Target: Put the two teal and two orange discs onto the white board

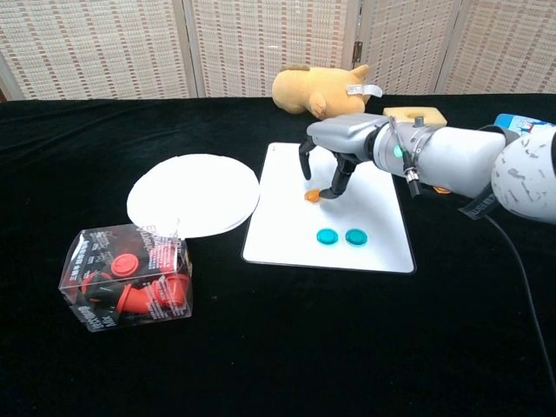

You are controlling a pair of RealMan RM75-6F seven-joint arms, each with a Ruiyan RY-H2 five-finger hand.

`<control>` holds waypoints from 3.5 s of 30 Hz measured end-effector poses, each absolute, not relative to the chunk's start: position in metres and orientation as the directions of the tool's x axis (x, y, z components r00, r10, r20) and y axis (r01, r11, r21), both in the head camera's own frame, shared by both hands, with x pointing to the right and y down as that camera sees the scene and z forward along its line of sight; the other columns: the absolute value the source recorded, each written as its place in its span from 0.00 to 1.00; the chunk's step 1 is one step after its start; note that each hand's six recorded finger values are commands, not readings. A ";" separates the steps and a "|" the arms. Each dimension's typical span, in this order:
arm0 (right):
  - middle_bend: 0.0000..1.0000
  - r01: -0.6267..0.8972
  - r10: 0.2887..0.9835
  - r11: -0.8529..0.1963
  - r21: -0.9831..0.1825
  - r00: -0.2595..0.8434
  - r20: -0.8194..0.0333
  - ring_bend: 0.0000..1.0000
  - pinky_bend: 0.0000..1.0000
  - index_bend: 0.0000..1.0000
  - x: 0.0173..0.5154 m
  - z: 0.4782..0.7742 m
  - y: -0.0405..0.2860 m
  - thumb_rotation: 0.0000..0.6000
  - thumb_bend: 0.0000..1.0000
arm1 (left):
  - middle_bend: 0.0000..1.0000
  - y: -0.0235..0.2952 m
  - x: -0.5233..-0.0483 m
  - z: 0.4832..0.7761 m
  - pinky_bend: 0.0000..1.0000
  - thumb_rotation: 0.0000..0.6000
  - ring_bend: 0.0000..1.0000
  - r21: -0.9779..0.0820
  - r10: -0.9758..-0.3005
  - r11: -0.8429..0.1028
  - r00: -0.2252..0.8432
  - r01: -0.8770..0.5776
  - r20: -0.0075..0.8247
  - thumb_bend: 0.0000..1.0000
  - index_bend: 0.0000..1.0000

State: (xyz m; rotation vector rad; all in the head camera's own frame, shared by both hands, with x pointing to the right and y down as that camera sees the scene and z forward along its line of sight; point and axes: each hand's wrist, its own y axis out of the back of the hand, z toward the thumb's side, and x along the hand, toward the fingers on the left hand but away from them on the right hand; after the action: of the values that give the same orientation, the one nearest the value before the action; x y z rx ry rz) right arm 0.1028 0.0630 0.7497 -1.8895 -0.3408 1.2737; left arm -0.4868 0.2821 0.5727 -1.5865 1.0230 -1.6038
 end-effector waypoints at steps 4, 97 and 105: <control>0.15 -0.210 0.614 -0.634 -0.744 0.448 -0.650 0.05 0.00 0.11 0.107 0.750 0.062 1.00 0.24 | 0.00 0.283 -0.488 0.573 0.00 1.00 0.00 -0.873 -0.871 -0.483 -0.059 -0.074 0.487 0.13 0.00; 0.21 -0.193 0.678 -0.621 -0.760 0.354 -0.644 0.06 0.00 0.49 0.205 0.735 0.058 1.00 0.26 | 0.00 0.279 -0.483 0.576 0.00 1.00 0.00 -0.872 -0.873 -0.481 -0.039 -0.085 0.486 0.13 0.00; 0.20 -0.222 0.643 -0.619 -0.753 0.407 -0.649 0.06 0.00 0.49 0.157 0.739 0.068 1.00 0.27 | 0.00 0.280 -0.486 0.577 0.00 1.00 0.00 -0.871 -0.872 -0.482 -0.045 -0.090 0.487 0.13 0.00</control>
State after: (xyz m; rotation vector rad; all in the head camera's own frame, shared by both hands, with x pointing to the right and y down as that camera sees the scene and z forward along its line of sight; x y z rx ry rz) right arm 0.1572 0.0678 0.7390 -1.8379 -0.3620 1.3214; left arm -0.4861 0.2800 0.5767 -1.6042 1.0333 -1.5922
